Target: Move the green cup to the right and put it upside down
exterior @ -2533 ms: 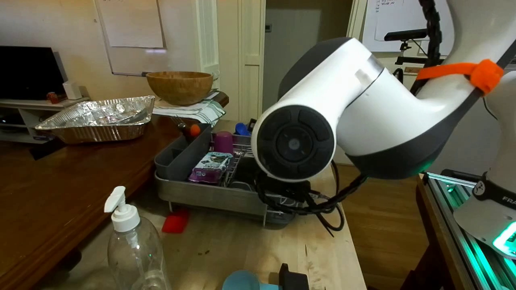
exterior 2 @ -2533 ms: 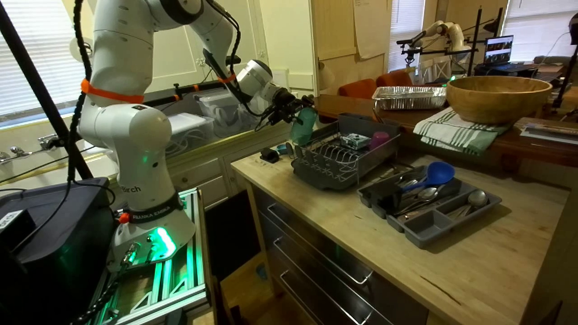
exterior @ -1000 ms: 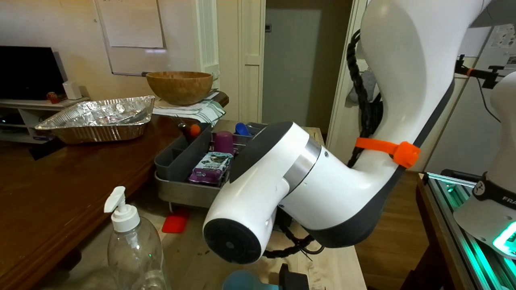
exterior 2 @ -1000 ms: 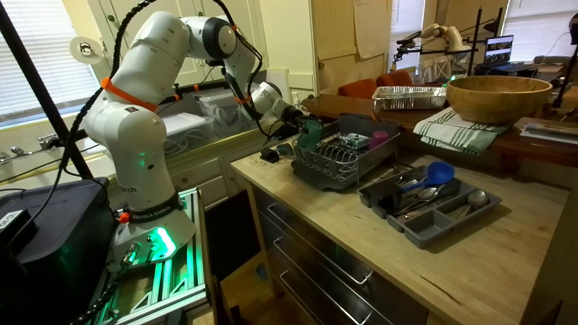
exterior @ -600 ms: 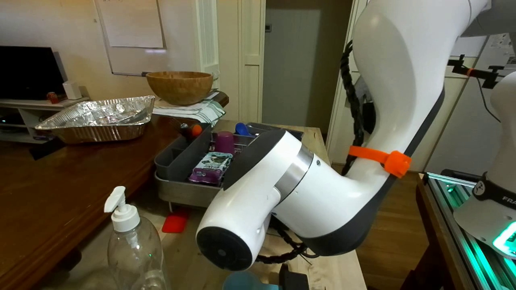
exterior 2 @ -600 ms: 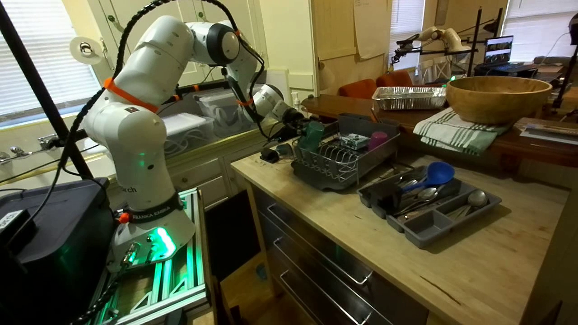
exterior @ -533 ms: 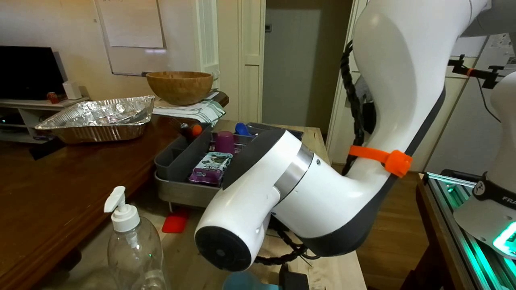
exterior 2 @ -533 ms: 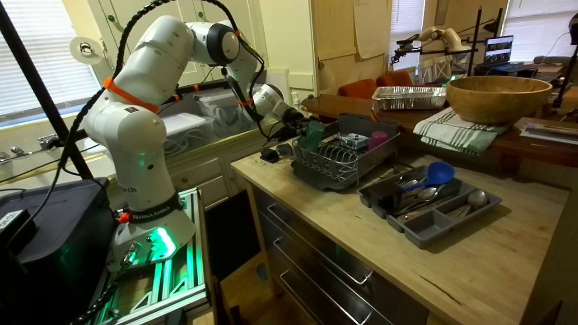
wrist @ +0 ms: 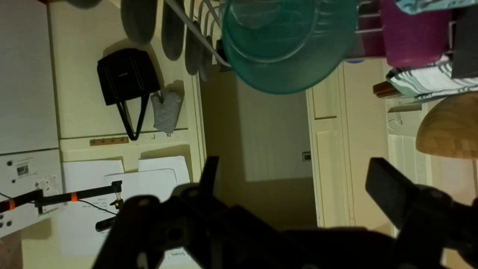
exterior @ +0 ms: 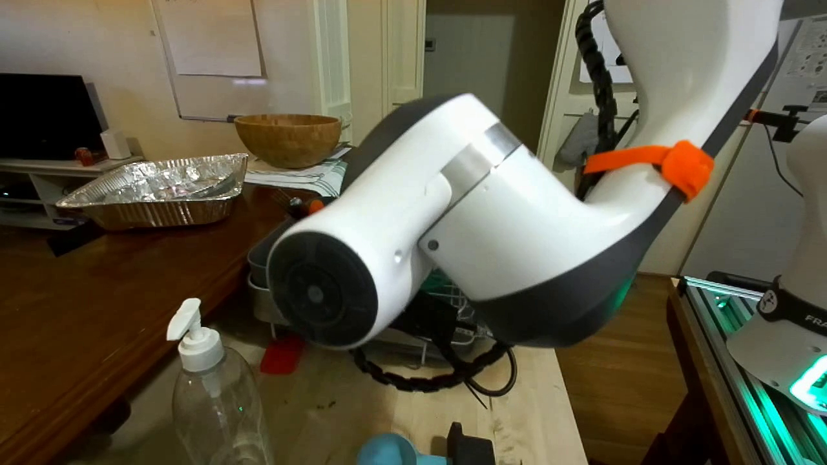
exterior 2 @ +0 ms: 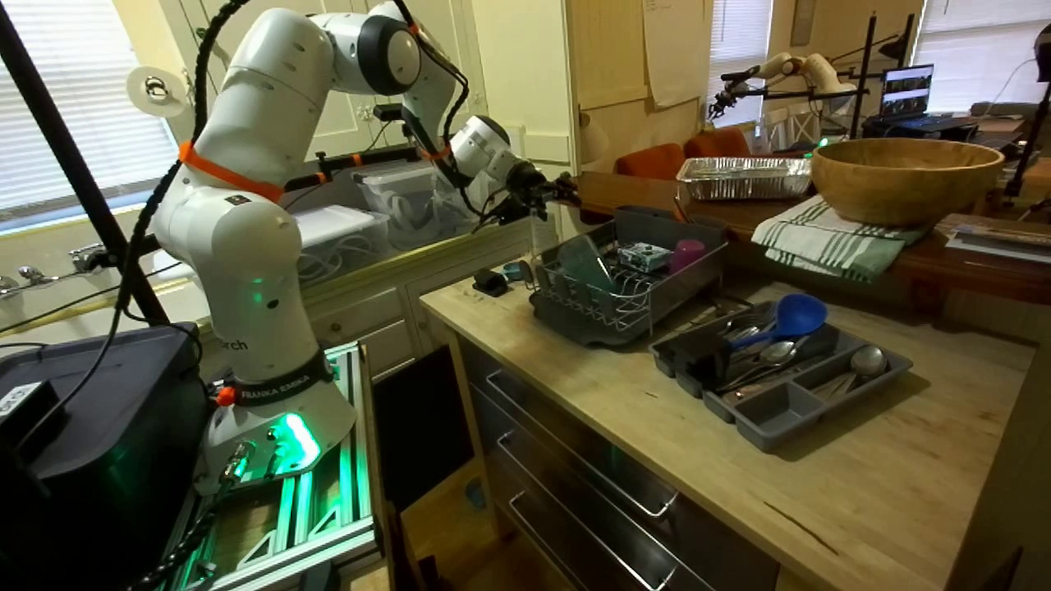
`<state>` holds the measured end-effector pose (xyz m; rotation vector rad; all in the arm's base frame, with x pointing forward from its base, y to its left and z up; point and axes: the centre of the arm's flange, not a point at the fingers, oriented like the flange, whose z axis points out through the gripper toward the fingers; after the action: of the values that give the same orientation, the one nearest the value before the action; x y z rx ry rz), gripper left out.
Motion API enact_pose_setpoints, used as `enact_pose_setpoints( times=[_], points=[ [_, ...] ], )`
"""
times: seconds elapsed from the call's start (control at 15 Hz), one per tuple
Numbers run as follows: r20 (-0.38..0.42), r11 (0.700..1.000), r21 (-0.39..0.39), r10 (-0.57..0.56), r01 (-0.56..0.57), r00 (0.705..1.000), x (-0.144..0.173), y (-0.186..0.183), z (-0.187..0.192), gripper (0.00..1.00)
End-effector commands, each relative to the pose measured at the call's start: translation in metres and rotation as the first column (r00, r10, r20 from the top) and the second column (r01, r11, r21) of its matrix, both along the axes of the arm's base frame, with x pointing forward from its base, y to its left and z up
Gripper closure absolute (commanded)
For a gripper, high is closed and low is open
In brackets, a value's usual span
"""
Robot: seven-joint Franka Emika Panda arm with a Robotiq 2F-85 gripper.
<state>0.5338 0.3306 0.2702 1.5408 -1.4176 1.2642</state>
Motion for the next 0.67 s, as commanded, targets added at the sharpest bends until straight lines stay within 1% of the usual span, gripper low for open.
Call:
enact_pose_setpoints(
  times=[0.0,0.13,0.27,0.4,0.53,0.6],
  points=[
    [0.108,0.990,0.132,-0.064,0.050,0.992,-0.005,-0.021,0.046,0.00],
    [0.122,0.972,0.223,-0.102,0.073,0.987,-0.003,-0.031,0.064,0.00],
    [0.099,0.943,0.322,-0.119,0.082,0.988,0.002,-0.045,0.076,0.00],
    [0.085,0.909,0.415,-0.080,0.038,0.993,0.011,-0.064,0.079,0.00],
    [0.098,0.864,0.504,-0.045,-0.010,0.994,0.022,-0.089,0.074,0.00],
    [0.105,0.844,0.534,-0.006,-0.051,0.994,0.026,-0.105,0.072,0.00]
  ],
)
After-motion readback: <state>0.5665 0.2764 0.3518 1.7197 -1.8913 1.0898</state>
